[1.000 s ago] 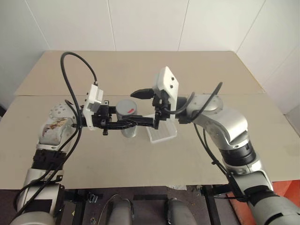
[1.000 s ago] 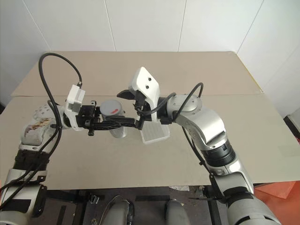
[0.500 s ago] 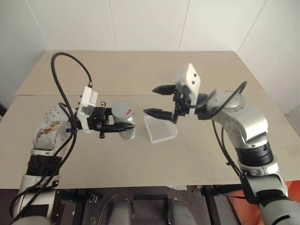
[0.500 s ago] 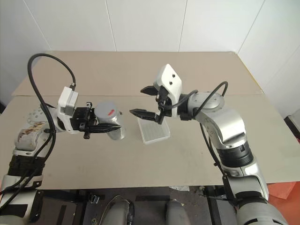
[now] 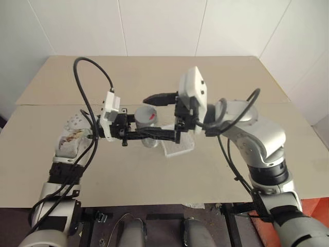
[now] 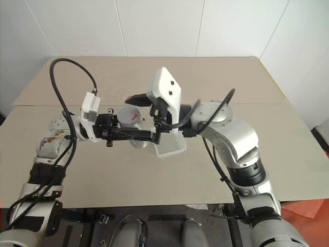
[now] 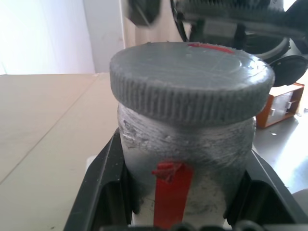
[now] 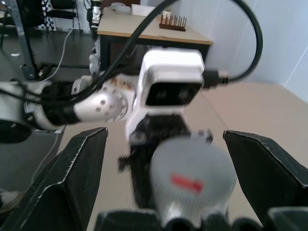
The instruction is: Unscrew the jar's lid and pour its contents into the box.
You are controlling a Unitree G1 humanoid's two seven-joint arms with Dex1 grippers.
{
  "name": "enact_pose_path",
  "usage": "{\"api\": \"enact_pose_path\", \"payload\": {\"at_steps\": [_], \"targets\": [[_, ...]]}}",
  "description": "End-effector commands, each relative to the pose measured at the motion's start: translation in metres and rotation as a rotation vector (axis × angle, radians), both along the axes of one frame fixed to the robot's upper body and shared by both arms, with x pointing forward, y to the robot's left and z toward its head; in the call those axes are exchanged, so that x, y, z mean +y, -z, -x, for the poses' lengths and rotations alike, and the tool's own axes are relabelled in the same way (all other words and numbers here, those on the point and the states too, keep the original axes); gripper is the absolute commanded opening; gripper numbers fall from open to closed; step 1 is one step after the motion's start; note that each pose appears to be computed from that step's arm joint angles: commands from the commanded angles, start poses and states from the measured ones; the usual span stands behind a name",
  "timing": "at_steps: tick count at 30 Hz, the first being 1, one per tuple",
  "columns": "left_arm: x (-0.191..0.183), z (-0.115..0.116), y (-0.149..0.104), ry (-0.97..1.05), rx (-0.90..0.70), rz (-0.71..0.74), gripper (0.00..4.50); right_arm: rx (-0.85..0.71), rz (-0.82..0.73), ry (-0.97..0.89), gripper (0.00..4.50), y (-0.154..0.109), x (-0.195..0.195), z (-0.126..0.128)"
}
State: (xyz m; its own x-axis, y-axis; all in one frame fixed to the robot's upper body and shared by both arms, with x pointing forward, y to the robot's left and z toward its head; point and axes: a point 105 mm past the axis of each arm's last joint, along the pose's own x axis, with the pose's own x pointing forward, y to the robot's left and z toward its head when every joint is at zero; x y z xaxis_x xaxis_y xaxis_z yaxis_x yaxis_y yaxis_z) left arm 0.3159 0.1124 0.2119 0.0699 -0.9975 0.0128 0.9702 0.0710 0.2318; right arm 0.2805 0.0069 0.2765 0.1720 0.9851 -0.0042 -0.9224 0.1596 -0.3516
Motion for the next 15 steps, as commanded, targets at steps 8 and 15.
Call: {"api": "enact_pose_path", "payload": {"at_steps": [8,15], "targets": [[-0.002,0.006,-0.012,0.033,-0.052,-0.003,1.93,-0.008,-0.035,0.036,4.47,-0.007,0.015,-0.017],[0.000,0.007,-0.012,0.031,-0.049,-0.005,1.93,0.000,-0.030,0.011,4.47,-0.005,0.015,-0.015]]}}
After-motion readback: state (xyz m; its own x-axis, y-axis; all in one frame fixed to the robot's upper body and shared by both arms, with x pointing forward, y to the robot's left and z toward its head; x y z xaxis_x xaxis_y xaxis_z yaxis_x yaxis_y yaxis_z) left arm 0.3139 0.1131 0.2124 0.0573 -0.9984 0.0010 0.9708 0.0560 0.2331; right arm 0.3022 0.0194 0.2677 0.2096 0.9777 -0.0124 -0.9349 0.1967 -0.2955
